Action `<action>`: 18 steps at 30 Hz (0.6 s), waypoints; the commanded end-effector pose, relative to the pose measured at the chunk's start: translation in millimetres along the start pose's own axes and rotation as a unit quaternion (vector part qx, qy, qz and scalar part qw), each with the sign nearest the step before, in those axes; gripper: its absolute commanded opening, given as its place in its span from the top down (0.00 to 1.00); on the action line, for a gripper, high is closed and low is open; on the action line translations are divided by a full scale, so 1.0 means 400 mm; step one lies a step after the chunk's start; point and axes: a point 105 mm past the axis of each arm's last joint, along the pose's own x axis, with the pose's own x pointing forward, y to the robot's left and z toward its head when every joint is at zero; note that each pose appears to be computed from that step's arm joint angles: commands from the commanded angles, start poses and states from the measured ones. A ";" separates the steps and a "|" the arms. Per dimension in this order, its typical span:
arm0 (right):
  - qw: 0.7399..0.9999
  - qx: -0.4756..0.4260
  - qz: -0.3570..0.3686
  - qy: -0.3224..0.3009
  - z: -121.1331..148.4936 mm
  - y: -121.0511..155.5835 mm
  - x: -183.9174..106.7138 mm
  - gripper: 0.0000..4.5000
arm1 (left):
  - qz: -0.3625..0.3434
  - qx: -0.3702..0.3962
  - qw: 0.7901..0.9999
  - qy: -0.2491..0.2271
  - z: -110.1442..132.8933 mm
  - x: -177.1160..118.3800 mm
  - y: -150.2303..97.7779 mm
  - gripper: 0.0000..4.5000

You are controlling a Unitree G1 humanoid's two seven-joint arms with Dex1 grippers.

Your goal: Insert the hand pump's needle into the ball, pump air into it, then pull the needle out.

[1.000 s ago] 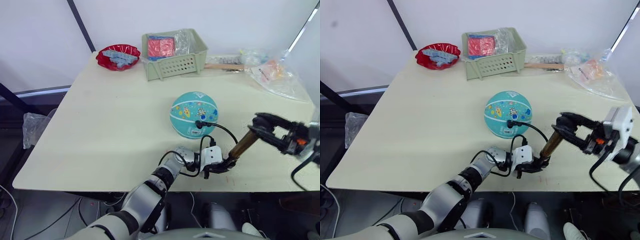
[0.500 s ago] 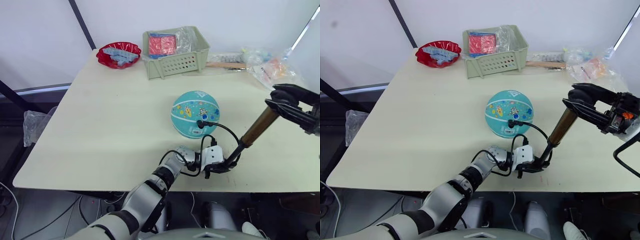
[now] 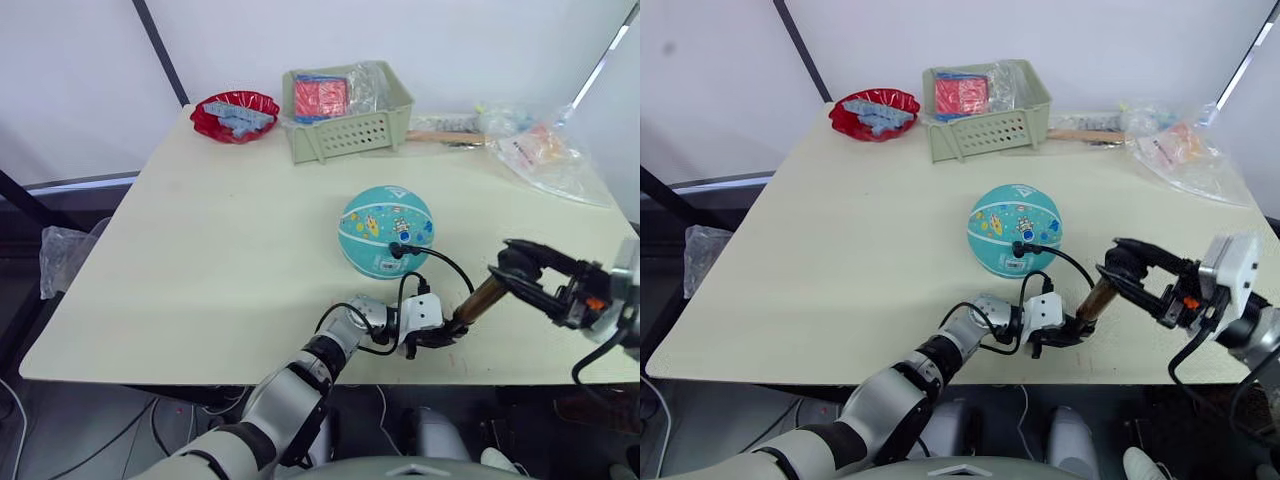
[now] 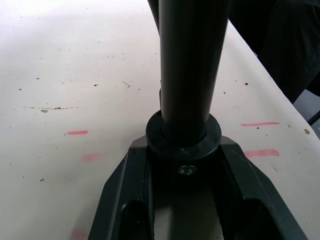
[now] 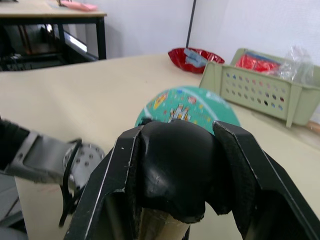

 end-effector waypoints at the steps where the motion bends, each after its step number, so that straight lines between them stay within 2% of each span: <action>1: 0.995 0.068 0.035 0.067 -0.124 0.057 -0.004 0.63 | -0.026 -0.057 0.996 0.061 -0.099 -0.009 -0.056 0.77; 4: 0.993 0.070 0.031 0.095 -0.172 0.065 -0.015 0.63 | -0.025 -0.056 0.996 0.061 -0.097 -0.008 -0.053 0.77; 7: 0.992 0.064 0.035 0.099 -0.166 0.065 -0.020 0.63 | -0.026 -0.055 0.996 0.061 -0.096 -0.007 -0.054 0.77; 12: 0.999 0.038 0.009 0.023 -0.058 0.018 -0.007 0.63 | -0.027 -0.055 0.996 0.061 -0.095 -0.006 -0.054 0.77; 15: 1.000 0.021 0.007 0.003 -0.009 0.001 -0.009 0.63 | -0.027 -0.055 0.996 0.061 -0.095 -0.006 -0.054 0.77; 18: 0.999 -0.012 -0.001 -0.038 0.088 -0.036 -0.019 0.63 | -0.028 -0.055 0.996 0.061 -0.095 -0.006 -0.054 0.77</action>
